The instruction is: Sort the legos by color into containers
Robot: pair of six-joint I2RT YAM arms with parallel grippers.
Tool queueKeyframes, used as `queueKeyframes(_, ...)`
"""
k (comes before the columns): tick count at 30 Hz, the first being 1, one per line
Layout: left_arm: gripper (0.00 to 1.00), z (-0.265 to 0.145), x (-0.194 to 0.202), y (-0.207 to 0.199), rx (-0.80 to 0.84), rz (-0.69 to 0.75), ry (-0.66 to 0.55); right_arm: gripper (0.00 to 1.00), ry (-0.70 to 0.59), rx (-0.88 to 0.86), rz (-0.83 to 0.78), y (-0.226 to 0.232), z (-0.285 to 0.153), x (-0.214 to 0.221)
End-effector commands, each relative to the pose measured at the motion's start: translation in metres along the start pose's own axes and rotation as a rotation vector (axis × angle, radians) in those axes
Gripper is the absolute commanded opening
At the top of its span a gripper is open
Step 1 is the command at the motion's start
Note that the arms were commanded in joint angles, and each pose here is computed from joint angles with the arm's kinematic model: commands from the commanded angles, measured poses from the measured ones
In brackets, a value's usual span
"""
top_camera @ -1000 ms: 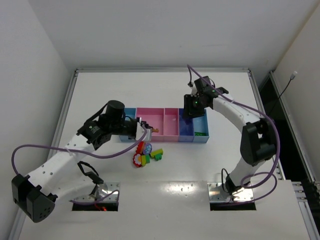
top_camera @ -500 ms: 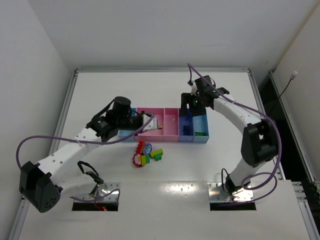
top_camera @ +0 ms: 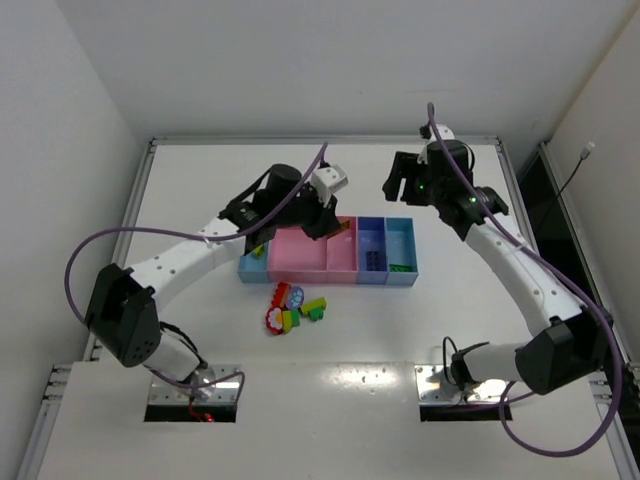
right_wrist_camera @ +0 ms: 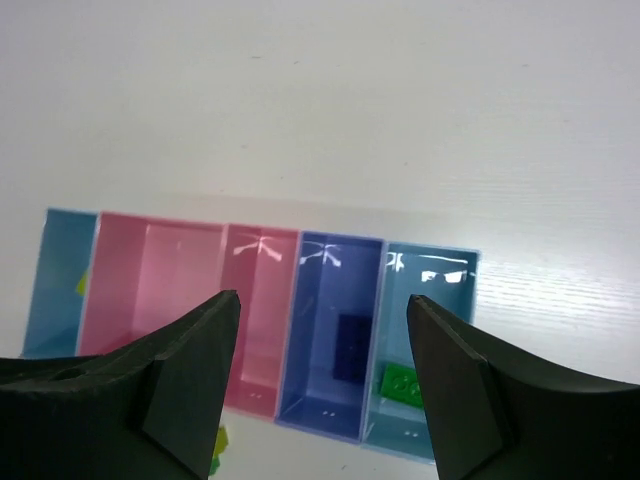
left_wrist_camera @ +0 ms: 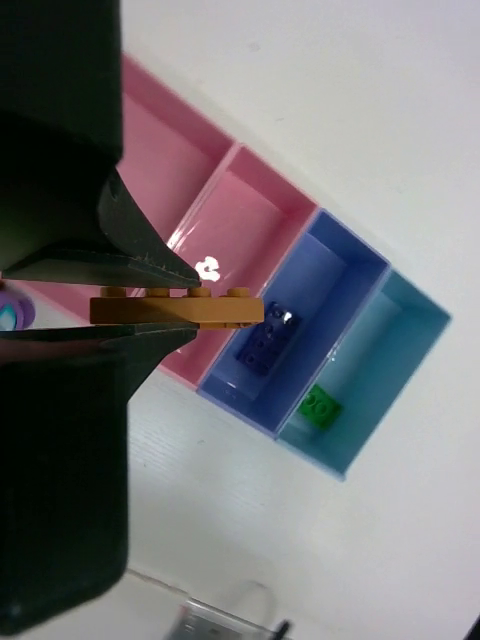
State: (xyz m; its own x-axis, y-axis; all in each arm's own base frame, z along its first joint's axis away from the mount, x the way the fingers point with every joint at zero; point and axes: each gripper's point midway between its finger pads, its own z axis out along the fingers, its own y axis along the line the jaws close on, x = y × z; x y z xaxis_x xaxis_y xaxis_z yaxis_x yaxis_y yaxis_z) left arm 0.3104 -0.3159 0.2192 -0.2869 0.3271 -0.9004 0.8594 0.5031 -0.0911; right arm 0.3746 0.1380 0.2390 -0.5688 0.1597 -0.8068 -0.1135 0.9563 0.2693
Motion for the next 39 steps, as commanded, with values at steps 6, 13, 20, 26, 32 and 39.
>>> queueKeyframes(6,0.0,0.024,-0.011,0.001,-0.353,-0.424,0.03,0.7,-0.158,0.167,0.044,-0.035,-0.014,-0.042)
queueKeyframes(13,0.0,0.042,0.048,0.026,-0.635,-0.571,0.208,0.7,-0.148,0.201,0.049,-0.049,-0.016,-0.041)
queueKeyframes(20,0.0,0.045,0.071,0.045,-0.742,-0.577,0.233,0.7,-0.142,0.189,0.048,-0.052,-0.016,-0.042)
queueKeyframes(26,0.4,0.058,0.068,0.044,-0.668,-0.582,0.24,0.7,-0.12,0.157,0.037,-0.046,-0.012,-0.038)
queueKeyframes(32,0.55,0.067,0.054,0.036,-0.57,-0.585,0.206,0.7,-0.103,0.135,0.023,-0.043,-0.005,-0.034)
queueKeyframes(39,0.55,0.027,-0.014,0.027,-0.467,-0.53,-0.032,0.7,-0.016,-0.136,-0.226,-0.008,-0.007,-0.008)
